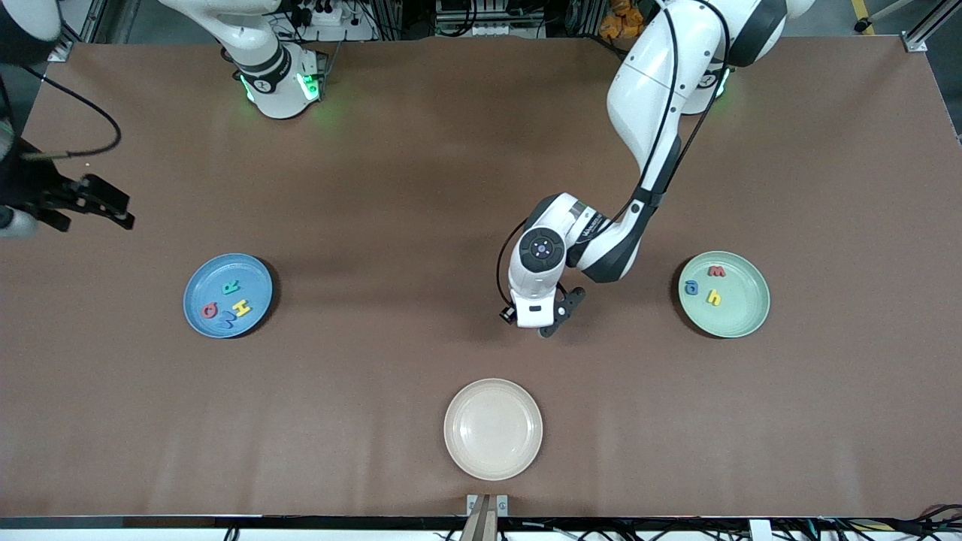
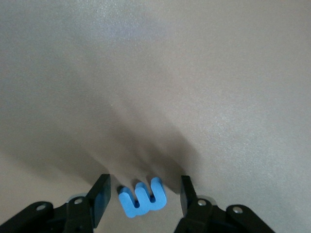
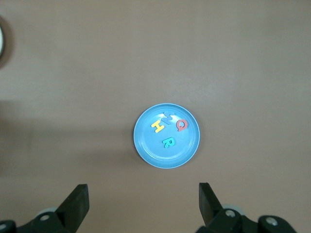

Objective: Sort uppercase to blue plate, lowercase to green plate
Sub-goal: 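Close the left gripper on the blue w and lift it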

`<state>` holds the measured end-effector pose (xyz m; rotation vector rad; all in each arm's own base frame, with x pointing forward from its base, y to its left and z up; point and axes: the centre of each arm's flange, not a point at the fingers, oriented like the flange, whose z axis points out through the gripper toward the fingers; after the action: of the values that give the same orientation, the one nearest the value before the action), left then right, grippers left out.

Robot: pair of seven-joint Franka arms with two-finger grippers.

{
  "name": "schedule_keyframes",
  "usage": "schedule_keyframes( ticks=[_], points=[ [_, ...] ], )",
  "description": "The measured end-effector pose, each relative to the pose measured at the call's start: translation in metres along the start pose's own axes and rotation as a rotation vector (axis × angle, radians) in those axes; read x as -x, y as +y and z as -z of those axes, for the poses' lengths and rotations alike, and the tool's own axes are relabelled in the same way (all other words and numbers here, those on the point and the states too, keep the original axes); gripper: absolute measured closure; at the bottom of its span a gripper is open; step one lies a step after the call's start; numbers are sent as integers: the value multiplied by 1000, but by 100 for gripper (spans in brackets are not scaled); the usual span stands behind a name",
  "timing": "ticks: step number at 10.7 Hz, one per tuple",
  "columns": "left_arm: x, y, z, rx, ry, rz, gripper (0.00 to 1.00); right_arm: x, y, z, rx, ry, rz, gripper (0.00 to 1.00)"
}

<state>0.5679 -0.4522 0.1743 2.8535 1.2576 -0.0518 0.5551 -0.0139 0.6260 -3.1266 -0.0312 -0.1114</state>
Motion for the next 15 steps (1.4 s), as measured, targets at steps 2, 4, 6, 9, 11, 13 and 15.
schedule_keyframes(
  ticks=[2, 4, 6, 9, 11, 13, 15],
  points=[
    [2, 0, -3, -4, -1, 11, 33, 4, -3, 27, 0, 4, 6, 0],
    [3, 0, -3, -3, -1, 26, 33, 4, -3, 35, 0, 14, 5, 0],
    [5, 0, -3, -3, -3, 28, 34, 4, -2, 36, 2, 15, 3, 0],
    [8, 0, -3, -3, -6, 26, 35, 3, 4, 39, 10, 21, -6, 0],
    [8, 1, -2, -1, -6, 27, 40, 3, 14, 46, 15, 35, -21, 0],
    [8, 2, -1, 1, -6, 28, 48, 3, 17, 46, 18, 36, -27, 0],
    [8, 2, 0, 3, -6, 29, 58, 2, 18, 44, 18, 33, -29, 0]
  ],
)
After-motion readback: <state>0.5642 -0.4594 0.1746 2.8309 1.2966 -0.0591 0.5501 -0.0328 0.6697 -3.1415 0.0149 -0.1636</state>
